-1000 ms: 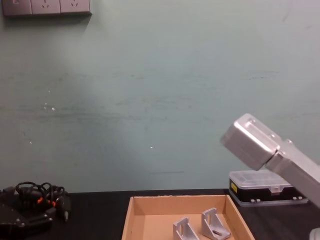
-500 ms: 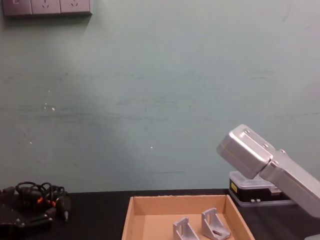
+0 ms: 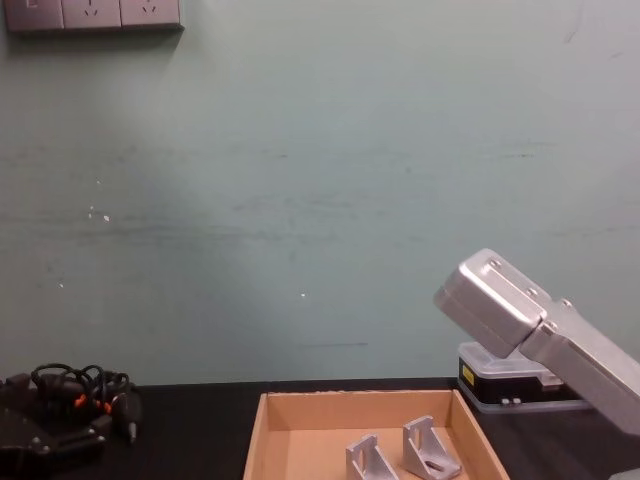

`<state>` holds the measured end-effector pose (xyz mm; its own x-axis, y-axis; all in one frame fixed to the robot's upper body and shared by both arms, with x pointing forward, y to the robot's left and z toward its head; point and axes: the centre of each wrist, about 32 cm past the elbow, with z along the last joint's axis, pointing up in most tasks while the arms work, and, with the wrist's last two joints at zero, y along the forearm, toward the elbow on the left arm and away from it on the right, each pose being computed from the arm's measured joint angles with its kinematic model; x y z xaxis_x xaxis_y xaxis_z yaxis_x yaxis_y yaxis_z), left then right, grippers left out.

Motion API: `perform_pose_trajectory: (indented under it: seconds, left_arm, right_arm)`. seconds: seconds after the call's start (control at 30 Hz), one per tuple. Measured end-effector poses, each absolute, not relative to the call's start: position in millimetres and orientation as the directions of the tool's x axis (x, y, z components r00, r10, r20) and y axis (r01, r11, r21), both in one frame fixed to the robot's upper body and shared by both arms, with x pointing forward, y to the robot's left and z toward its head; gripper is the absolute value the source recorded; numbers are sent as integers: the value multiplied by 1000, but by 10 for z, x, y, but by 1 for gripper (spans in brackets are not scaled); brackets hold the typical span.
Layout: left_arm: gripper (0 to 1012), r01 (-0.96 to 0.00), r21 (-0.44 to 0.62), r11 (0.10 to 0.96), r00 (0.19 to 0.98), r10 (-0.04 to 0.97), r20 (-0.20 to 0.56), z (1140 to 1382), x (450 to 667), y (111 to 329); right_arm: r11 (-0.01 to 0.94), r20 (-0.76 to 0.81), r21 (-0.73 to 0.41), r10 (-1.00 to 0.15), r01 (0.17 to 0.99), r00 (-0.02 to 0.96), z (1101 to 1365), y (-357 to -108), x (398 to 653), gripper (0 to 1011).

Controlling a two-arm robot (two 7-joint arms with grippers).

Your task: Use one hand to pick up the angle iron from the table and place it into the box.

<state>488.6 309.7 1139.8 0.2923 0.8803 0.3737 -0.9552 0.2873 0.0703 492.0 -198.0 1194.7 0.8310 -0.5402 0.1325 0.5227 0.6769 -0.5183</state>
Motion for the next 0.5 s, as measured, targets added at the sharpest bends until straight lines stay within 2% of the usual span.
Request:
perform_pose_trajectory:
  seconds: [0.2,0.4,0.43,0.5]
  left_arm:
    - [1011,-955,70,287,292,880,374,11398,4886,3097]
    - [1011,-955,70,287,292,880,374,11398,4886,3097]
    - [1011,-955,70,287,292,880,374,11398,4886,3097]
    - [1011,-955,70,287,292,880,374,11398,4886,3097]
  right_arm:
    - [676,133,-519,-540,523,831,11949,-1980,4919,846]
    - [676,133,-519,-540,523,831,11951,-1981,4918,640]
    - [676,133,-519,-540,523,831,11951,-1981,4918,640]
    - [676,134,-519,-540,523,831,11951,-1981,4918,539]
